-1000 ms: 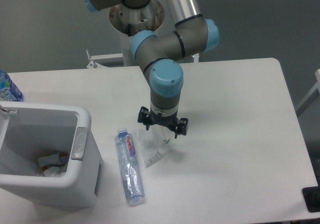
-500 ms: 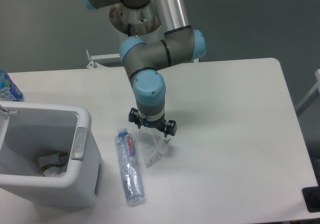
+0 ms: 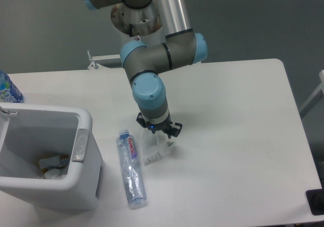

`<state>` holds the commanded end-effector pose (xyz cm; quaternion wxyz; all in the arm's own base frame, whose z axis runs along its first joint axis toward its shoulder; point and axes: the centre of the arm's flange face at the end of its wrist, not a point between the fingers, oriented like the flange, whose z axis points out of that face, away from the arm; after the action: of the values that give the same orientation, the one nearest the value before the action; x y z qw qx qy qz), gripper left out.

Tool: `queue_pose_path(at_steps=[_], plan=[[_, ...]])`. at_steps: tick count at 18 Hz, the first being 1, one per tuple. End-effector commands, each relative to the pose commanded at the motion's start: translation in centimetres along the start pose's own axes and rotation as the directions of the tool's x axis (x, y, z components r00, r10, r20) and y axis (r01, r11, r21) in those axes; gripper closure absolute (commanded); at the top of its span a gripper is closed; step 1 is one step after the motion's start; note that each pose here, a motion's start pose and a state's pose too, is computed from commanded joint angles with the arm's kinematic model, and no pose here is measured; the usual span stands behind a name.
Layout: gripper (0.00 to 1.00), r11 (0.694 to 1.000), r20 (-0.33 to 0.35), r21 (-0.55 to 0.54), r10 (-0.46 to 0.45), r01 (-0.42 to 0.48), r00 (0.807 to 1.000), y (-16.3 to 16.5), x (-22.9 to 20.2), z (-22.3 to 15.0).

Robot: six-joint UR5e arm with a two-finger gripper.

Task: Place the trash in the trash can
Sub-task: 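Lower the gripper and close it on the plastic wrapper, then lift the wrapper and carry it over the white trash bin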

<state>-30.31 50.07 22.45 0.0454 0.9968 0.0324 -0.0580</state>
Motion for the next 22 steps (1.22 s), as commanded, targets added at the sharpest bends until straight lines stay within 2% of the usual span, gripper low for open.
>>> queue_pose_path(at_steps=[5, 9, 11, 13, 14, 16, 19, 21, 22], plan=[[1.0, 0.999, 0.023, 0.028, -0.035, 0.034, 0.999, 0.2, -2.2, -1.7], [1.0, 0.994, 0.049, 0.078, -0.08, 0.076, 0.996, 1.3, -4.2, -4.8], [1.0, 0.986, 0.075, 0.131, -0.118, 0.107, 0.99, 1.7, -5.6, -7.8], [1.0, 0.963, 0.067, 0.195, -0.201, 0.185, 0.977, 1.5, -7.2, -10.2], [1.0, 0.943, 0.049, 0.243, -0.247, 0.229, 0.968, 1.3, -8.0, -11.9], [1.0, 0.864, -0.028, 0.372, -0.357, 0.341, 0.934, 0.6, -10.3, -16.7], [1.0, 0.716, -0.183, 0.483, -0.479, 0.503, 0.858, 0.2, -12.6, -22.1], [1.0, 0.63, -0.308, 0.529, -0.482, 0.568, 0.82, -0.4, -12.9, -25.4], [1.0, 0.6, -0.361, 0.538, -0.471, 0.592, 0.805, -0.5, -13.0, -26.5]])
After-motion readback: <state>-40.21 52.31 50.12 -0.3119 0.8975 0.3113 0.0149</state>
